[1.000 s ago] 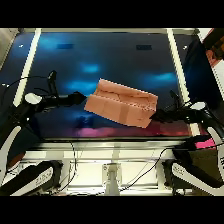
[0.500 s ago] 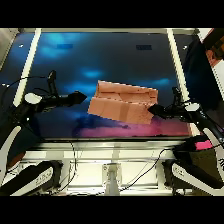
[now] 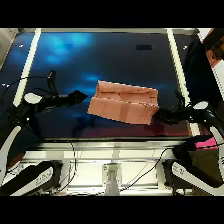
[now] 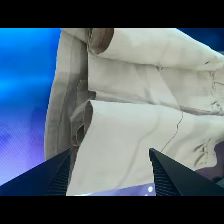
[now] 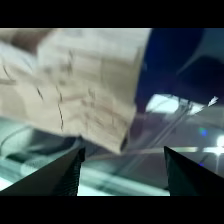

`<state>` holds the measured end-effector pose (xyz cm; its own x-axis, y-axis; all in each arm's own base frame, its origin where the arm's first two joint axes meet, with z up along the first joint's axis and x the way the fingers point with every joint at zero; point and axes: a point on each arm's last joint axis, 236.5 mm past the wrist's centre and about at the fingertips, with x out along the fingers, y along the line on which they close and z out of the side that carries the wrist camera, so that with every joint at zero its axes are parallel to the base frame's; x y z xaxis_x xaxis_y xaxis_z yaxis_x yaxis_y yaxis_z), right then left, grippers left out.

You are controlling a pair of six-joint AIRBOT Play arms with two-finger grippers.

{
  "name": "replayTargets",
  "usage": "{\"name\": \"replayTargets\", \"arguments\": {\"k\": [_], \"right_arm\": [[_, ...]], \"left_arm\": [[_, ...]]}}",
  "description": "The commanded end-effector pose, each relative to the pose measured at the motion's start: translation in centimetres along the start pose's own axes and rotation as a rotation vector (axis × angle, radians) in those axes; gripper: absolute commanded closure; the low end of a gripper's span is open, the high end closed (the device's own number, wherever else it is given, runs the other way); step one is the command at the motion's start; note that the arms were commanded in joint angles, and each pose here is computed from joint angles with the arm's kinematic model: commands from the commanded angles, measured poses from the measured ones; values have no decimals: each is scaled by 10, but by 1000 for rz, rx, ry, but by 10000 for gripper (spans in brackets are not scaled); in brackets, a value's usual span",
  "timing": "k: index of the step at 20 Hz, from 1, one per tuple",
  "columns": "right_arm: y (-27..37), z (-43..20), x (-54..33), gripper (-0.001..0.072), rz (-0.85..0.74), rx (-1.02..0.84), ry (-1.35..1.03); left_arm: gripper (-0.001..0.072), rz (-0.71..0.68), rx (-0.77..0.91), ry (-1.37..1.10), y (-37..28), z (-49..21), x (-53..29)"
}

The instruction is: Fold the clothes and pants, and hang the long-sleeved shirts on hangers.

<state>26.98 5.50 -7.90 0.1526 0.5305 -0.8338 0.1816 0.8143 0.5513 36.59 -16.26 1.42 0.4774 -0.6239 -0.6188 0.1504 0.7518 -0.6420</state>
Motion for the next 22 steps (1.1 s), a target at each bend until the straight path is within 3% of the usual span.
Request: {"name": "replayTargets", "arguments": {"k": [1,3,5,12,22], "right_arm": [[-3,-21,12,161,30,66,40],[1,-24,21,166,73,113,17],[5,-24,26,258,101,145,0],[3,-6,27,262,107,198,-82],[4,-9,46,262,174,333,-21]], "left_arm": [[165,-1,-1,-1,0,0,0],[165,-1,-1,-1,0,0,0],[165,-1,-1,-1,0,0,0],[165,-1,-1,-1,0,0,0],[165,-1,-1,-1,0,0,0]]}}
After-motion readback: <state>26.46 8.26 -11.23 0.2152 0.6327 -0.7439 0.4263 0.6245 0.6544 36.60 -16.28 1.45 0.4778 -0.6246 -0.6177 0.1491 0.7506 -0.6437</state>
